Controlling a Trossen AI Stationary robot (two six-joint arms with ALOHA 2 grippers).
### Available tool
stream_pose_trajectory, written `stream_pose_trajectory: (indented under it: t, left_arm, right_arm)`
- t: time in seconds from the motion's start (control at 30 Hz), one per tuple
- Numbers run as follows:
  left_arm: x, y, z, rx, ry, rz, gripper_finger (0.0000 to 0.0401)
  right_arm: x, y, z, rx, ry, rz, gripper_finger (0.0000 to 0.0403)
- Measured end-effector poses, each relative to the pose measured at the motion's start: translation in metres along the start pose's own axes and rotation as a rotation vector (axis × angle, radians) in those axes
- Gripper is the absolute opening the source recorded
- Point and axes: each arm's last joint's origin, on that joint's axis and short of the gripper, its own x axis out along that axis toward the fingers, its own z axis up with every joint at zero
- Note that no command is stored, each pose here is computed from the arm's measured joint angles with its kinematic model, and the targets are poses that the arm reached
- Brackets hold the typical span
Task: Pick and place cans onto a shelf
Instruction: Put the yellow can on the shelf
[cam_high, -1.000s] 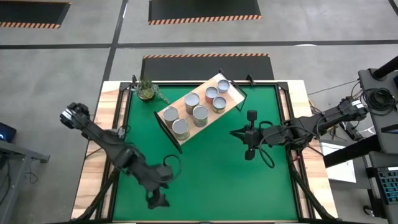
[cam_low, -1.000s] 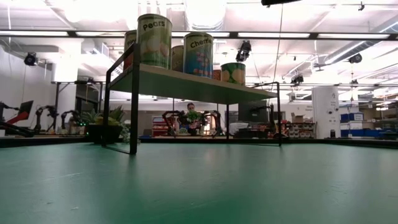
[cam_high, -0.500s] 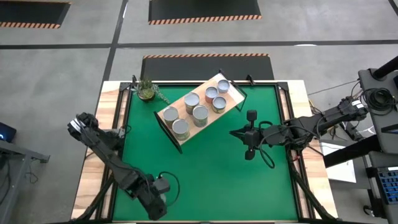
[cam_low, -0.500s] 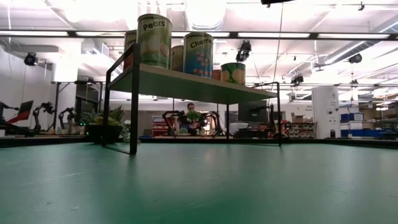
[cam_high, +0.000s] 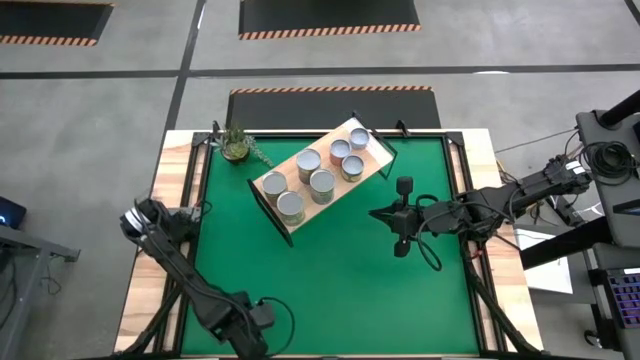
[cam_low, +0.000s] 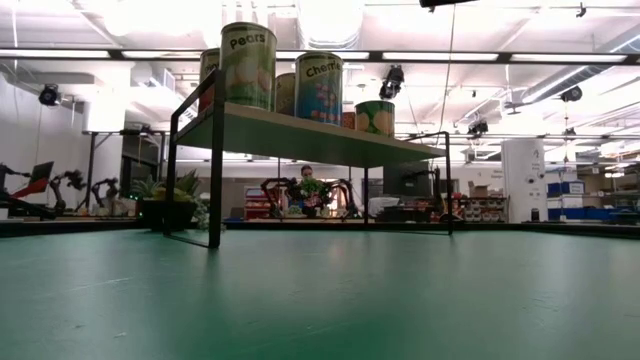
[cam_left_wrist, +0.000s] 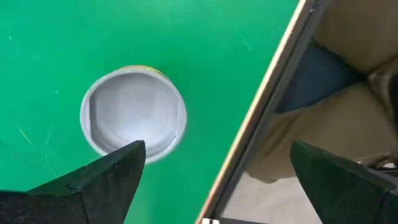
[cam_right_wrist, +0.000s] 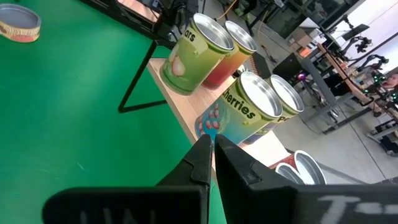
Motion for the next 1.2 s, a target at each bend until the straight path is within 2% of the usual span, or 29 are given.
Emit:
stream_pose_trajectory:
  t: [0.17, 0.33, 0.5, 0.97, 1.07, 1.2]
  left_arm:
    - [0.015, 0.01, -0.001, 0.036, 0.022, 0.092, 0.0382]
    - [0.014, 0.02, -0.004, 0.059, 0.009, 0.207, 0.0382]
    - [0.015, 0.018, -0.003, 0.094, -0.013, 0.194, 0.0382]
    - [0.041, 0.038, -0.007, 0.068, -0.016, 0.213, 0.038]
    - [0.043, 0.041, -0.007, 0.055, -0.014, 0.222, 0.0361]
    - [0.041, 0.038, -0.006, 0.059, -0.017, 0.212, 0.0316]
  right_arm:
    - [0.0, 0.0, 0.0, 0.002, 0.0, 0.0, 0.0009]
    - [0.0, 0.0, 0.0, 0.004, -0.001, -0.002, 0.0009]
    - [0.0, -0.001, 0.001, 0.011, -0.006, -0.003, 0.0009]
    - [0.0, 0.0, 0.0, 0.021, -0.004, -0.002, 0.0009]
    - [0.0, 0.0, 0.0, 0.022, -0.004, -0.002, 0.0009]
    - [0.0, 0.0, 0.0, 0.025, -0.003, -0.002, 0.0009]
